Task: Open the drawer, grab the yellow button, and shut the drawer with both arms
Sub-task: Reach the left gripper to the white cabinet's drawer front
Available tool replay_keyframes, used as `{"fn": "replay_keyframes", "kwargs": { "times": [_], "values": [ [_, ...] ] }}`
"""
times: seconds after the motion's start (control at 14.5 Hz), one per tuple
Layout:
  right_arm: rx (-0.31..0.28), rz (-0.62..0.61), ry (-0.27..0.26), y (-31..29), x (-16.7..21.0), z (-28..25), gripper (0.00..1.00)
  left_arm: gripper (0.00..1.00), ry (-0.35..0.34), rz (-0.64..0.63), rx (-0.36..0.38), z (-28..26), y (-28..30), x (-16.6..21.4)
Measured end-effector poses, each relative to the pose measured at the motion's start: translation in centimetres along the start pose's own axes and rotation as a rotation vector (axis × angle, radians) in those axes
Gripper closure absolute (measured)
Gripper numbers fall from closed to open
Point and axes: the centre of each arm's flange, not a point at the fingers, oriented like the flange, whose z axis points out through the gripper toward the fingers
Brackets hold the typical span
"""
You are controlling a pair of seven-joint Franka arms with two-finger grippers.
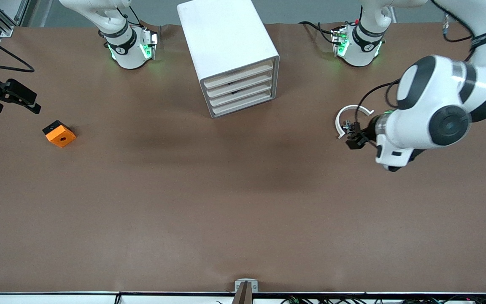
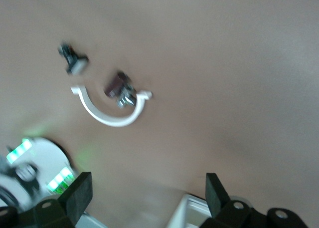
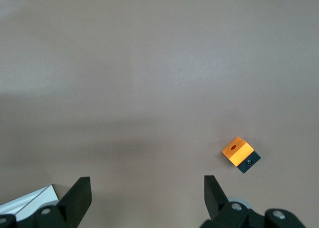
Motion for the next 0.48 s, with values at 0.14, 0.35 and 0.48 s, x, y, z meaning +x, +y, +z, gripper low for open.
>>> {"fn": "replay_keyframes", "kwargs": {
  "times": [0.14,0.35,0.48],
  "values": [
    [0.001,-0.003,0.006,-0.2,0.1,0.0,0.0,0.0,-0.05,-0.179,0.024,2.5,3.0,-1.2],
    [0.001,-0.006,-0.017,-1.1,0.2,0.7,0.0,0.0,-0.107,-0.525,0.096,7.0,7.5,-3.5],
    [-0.002,0.038,-0.042,-3.1,0.1,1.5,0.0,0.0,-0.093,-0.676,0.158,10.3,10.3,-6.0]
  ]
}}
